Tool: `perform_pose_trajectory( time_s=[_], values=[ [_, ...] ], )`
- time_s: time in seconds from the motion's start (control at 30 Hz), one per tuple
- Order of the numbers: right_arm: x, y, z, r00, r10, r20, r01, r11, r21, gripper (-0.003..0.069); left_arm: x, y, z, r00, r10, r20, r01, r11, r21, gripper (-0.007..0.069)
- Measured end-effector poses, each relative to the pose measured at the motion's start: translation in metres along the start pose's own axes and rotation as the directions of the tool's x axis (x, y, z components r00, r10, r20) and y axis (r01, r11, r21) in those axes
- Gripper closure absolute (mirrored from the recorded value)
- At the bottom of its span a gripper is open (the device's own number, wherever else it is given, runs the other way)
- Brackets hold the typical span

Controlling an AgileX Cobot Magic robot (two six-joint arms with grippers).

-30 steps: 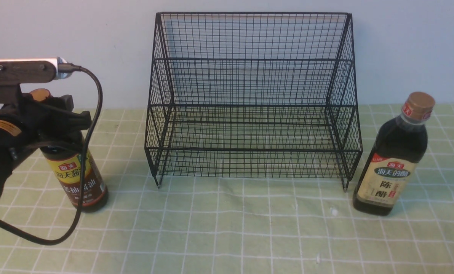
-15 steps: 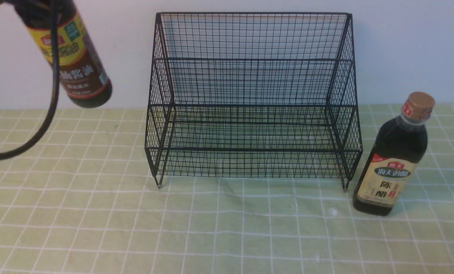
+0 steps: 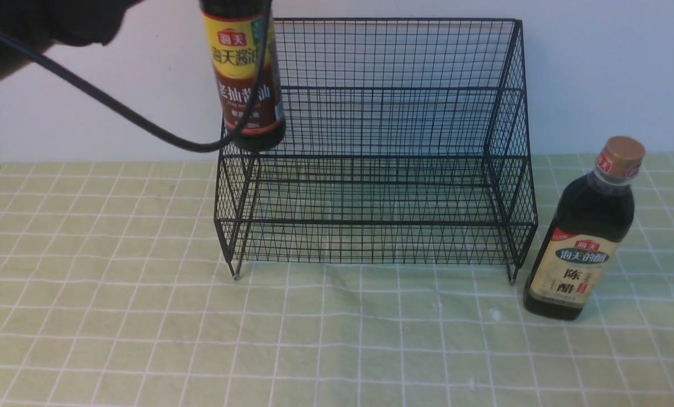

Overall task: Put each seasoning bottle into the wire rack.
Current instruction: Use the left arm to put the condiment bottle back on the shelf

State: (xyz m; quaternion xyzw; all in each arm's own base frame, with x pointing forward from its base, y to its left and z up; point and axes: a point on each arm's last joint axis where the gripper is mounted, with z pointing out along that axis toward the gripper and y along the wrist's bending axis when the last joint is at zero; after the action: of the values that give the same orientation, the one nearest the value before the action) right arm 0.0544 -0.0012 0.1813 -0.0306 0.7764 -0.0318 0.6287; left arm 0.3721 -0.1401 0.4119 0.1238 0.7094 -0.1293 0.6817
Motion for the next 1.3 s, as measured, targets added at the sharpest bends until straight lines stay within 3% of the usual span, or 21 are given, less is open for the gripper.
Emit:
perform_pose_trajectory(
  time_s=[0.1,0.7,0.87,1.3],
  values=[
    [0.0,0.0,0.0,1.0,0.0,0.0,0.0,1.0,0.0,0.0673,0.017,-0.001,0.015,0.999,-0.001,-0.041,0.001,1.0,0.002,0.0363],
    [0.0,0.0,0.0,1.0,0.0,0.0,0.0,1.0,0.0,0.0673,0.018,0.0,0.035,0.995,0.04,0.088,-0.039,0.999,-0.008,0.0363],
    [0.0,0.0,0.0,1.0,0.0,0.0,0.0,1.0,0.0,0.0673,0.032,0.0,0.044,0.997,0.061,0.051,-0.061,0.998,-0.005,0.0363],
    [0.0,0.0,0.0,1.0,0.0,0.0,0.0,1.0,0.0,0.0673,0.086,0.0,0.062,0.971,0.036,-0.234,-0.034,0.999,0.009,0.0363]
  ],
)
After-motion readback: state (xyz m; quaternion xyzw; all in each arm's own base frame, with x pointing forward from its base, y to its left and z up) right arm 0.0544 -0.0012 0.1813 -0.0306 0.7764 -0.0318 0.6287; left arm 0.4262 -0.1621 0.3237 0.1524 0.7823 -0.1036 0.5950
